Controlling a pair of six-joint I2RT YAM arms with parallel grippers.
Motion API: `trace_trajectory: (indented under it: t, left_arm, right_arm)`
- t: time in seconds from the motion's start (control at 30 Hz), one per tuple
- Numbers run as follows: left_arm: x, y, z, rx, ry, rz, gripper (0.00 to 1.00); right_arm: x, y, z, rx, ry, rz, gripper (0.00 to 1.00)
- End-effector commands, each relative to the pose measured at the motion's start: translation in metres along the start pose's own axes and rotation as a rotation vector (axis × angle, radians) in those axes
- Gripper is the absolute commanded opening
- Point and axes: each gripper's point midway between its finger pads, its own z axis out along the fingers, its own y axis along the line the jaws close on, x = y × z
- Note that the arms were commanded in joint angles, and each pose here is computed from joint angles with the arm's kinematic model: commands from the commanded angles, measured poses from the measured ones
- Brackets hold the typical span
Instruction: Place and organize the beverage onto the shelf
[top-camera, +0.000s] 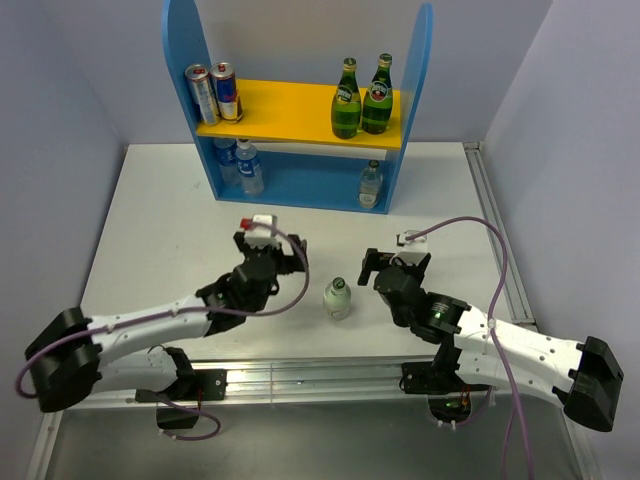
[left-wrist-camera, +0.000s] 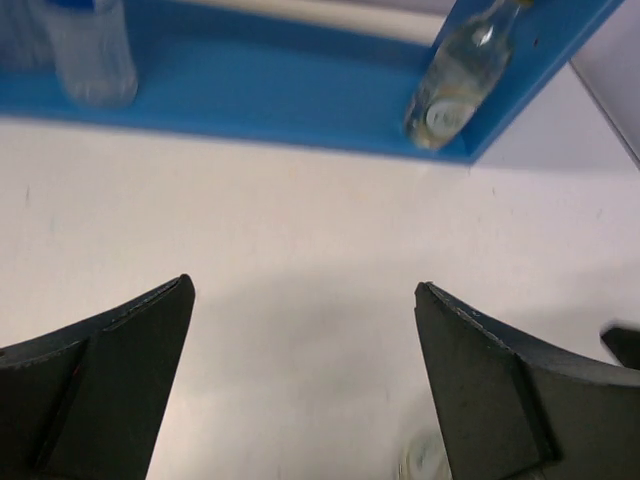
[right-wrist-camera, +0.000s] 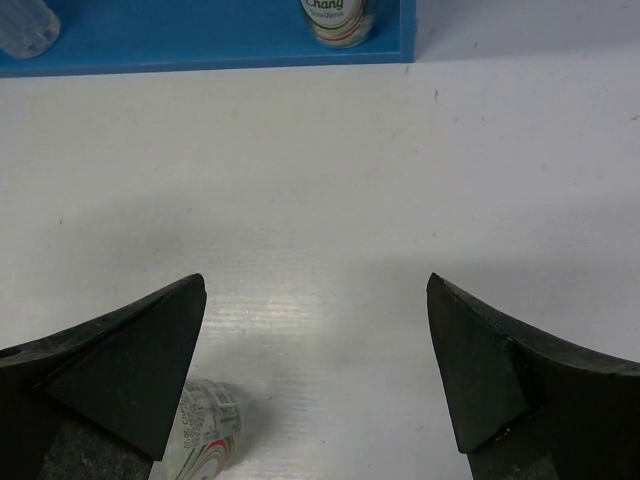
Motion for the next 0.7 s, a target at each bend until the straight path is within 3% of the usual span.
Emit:
trace_trajectory:
  t: [0.0, 0.17, 0.4, 0.67]
  left_arm:
    - [0.033, 0.018, -0.039, -0.068, 0.072, -0.101, 0.98]
    - [0.076, 0.016, -0.094, -0.009, 0.156, -0.148, 0.95]
    - [0.120, -0.039, -0.153, 0.211, 0.214, -0.110, 0.94]
    - [0.138, -0.108, -0.152, 0.336, 0.177, -0.024, 0.95]
  right_arm:
    - [-0.010, 0.001, 0.002, 0.024, -0.028, 0.024, 0.98]
    - [-0.009, -0.001, 0.003, 0.033, -0.026, 0.020, 0.98]
    - [-0.014, -0.011, -0.001, 0.069, -0.056, 0.064, 0.98]
    - [-0.028, -0.034, -0.015, 0.081, -0.145, 0.193, 0.99]
